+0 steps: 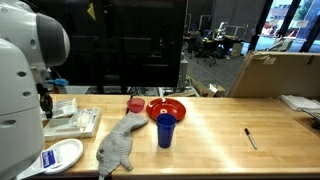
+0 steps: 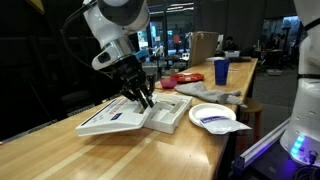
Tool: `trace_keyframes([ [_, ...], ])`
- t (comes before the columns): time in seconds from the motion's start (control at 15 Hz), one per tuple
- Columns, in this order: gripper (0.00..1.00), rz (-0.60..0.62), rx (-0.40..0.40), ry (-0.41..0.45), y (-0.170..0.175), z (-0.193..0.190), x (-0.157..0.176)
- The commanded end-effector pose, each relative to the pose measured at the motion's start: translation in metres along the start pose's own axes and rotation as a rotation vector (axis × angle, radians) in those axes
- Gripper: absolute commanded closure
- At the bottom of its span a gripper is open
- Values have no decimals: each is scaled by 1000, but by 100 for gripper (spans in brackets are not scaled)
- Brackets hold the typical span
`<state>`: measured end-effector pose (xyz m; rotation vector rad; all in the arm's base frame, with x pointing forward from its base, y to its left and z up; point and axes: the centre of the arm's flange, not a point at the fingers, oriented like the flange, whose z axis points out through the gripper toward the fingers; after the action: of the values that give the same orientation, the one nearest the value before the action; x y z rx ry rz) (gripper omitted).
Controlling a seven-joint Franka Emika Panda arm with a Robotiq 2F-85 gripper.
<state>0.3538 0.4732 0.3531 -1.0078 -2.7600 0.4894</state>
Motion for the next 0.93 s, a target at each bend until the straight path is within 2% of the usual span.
trace_keyframes([
  [0.0, 95, -75, 40, -34, 13, -16, 18],
  [0.4, 95, -201, 75, -52, 19, -23, 57],
  [0.87, 95, -298, -5, -24, 27, -28, 89],
])
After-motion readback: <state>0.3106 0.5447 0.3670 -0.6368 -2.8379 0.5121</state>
